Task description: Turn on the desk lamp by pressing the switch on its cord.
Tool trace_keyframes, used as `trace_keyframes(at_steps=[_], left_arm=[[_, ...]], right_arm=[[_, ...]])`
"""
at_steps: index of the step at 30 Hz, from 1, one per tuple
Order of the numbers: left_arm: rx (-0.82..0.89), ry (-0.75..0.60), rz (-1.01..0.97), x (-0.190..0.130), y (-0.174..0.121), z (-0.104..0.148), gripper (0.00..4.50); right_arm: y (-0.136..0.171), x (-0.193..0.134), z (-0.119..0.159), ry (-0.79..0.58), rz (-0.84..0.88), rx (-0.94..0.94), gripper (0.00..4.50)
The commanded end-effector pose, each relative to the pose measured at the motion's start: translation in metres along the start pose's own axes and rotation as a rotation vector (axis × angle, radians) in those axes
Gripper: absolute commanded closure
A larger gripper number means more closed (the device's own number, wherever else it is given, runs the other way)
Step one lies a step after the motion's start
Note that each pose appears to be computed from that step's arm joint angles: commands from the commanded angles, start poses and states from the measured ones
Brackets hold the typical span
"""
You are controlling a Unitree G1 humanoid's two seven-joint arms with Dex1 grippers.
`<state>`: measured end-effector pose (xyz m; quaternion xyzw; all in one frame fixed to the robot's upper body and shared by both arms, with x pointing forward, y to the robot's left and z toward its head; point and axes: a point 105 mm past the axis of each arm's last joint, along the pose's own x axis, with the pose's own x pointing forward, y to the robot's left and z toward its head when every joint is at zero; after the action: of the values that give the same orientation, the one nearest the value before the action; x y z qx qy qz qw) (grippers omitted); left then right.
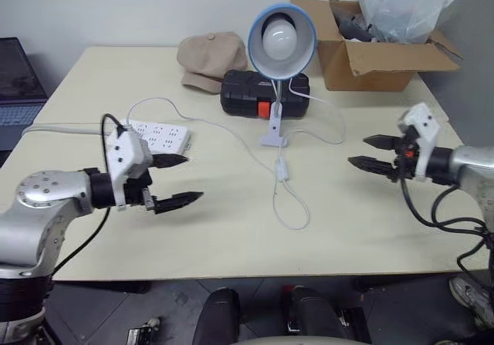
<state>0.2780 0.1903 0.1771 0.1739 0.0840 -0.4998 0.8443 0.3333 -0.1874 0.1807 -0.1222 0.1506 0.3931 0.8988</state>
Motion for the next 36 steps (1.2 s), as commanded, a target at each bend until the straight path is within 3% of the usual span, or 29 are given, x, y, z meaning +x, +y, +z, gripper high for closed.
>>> trace_keyframes(at_steps=[1, 6, 13, 21, 36], left_arm=[[0.041, -0.019, -0.026, 0.009, -0.006, 0.008, 0.00], [0.091, 0.029, -0.024, 0.019, -0.010, -0.005, 0.00], [0.116, -0.003, -0.035, 0.027, -0.017, -0.003, 0.00], [0.171, -0.029, -0.031, 0.035, -0.019, -0.001, 0.00], [0.188, -0.017, -0.023, 0.039, -0.022, -0.008, 0.00]], right_arm=[[0.012, 0.019, 0.005, 0.049, 0.058, 0.005, 0.84], [0.020, 0.053, 0.010, 0.129, 0.104, 0.185, 0.84], [0.022, 0.096, 0.020, 0.197, 0.111, 0.414, 0.84], [0.027, 0.127, 0.018, 0.260, 0.121, 0.487, 0.84], [0.033, 0.148, 0.016, 0.304, 0.128, 0.536, 0.84]])
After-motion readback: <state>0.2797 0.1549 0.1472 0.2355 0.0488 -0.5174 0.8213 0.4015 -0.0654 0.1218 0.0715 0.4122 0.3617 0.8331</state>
